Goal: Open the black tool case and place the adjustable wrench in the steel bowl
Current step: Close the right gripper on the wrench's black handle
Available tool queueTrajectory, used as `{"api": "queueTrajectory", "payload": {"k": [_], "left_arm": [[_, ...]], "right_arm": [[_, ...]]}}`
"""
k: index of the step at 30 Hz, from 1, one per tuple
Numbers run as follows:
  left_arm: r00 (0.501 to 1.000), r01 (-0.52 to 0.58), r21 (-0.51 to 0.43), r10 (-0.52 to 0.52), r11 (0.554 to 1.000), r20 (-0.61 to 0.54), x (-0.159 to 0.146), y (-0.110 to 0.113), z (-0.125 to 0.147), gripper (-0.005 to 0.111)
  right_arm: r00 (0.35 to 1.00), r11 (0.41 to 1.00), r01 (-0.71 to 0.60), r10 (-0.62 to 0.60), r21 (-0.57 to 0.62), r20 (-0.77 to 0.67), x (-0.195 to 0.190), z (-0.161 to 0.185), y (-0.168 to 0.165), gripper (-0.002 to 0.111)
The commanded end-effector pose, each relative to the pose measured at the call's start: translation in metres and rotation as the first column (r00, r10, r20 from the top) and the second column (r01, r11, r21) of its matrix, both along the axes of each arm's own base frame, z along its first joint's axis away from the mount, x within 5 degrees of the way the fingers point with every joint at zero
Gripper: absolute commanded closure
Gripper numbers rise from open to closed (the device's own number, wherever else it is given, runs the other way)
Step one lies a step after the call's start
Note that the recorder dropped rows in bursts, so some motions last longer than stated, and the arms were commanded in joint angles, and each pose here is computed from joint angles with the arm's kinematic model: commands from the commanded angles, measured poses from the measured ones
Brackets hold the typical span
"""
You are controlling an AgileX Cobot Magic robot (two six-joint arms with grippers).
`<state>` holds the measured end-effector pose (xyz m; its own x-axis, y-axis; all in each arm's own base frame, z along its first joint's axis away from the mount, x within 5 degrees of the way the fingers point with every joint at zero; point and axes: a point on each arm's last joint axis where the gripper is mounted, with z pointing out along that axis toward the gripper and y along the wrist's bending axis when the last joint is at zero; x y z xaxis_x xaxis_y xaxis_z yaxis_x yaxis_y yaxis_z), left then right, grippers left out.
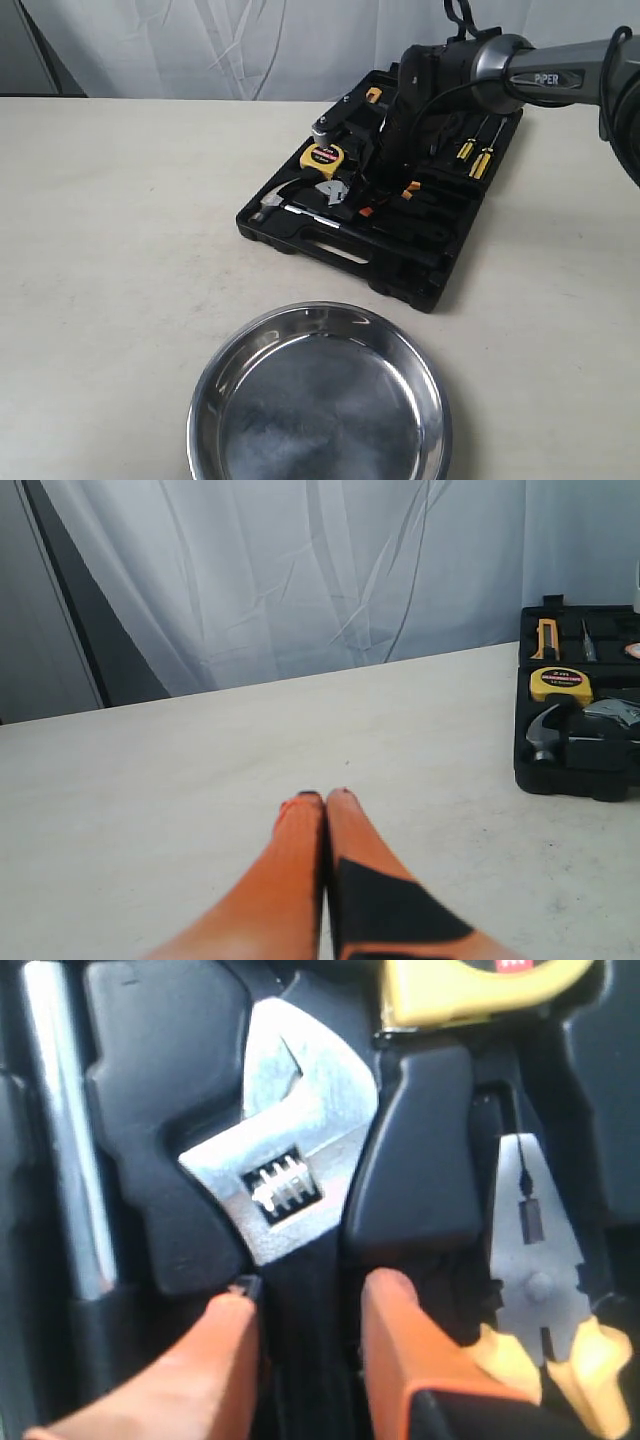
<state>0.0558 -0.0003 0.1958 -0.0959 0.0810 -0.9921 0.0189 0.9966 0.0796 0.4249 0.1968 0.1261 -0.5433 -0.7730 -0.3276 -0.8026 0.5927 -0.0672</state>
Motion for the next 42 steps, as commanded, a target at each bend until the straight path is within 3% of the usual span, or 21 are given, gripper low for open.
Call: {"api": "queueTrajectory", "payload": {"k": [1,6,11,17,20,24,29,42], "left_arm": [[1.000,0.001,-0.003,-0.001,1.000,0.004,0.000,0.000,0.001,0.106],[1.000,0.001,-0.003,-0.001,1.000,0.004,0.000,0.000,0.001,0.106],[1.000,0.001,-0.003,-0.001,1.000,0.004,0.000,0.000,0.001,0.106],[1.000,0.001,-0.003,-0.001,1.000,0.004,0.000,0.000,0.001,0.106],[1.000,0.001,-0.003,-0.001,1.000,0.004,0.000,0.000,0.001,0.106],[1.000,0.001,-0.003,-0.001,1.000,0.004,0.000,0.000,0.001,0.106],[1.000,0.001,-0.003,-0.001,1.000,0.004,0.000,0.000,0.001,0.106],[1.000,0.001,-0.003,-0.001,1.000,0.004,0.000,0.000,0.001,0.106]], "right_arm": [[1.000,0.999,-0.009,0.009,-0.033,-0.017,0.000,-0.009,-0.004,0.075],[0.998,0.999,-0.003,0.000,-0.048,-0.061,-0.002,-0.025,-0.004,0.064],[0.992,0.998,0.014,-0.022,-0.068,-0.122,-0.005,-0.046,-0.005,0.064],[0.990,0.997,0.025,-0.035,-0.071,-0.134,-0.005,-0.049,-0.006,0.064],[0.988,0.997,0.022,-0.034,-0.077,-0.151,-0.007,-0.049,-0.006,0.078],[0.983,0.996,0.016,-0.032,-0.088,-0.179,-0.009,-0.049,-0.007,0.109],[0.981,0.997,0.022,-0.036,-0.079,-0.190,-0.011,-0.045,-0.006,0.108],[0.995,0.999,0.052,-0.051,0.010,-0.089,-0.010,0.013,-0.003,0.109]]}}
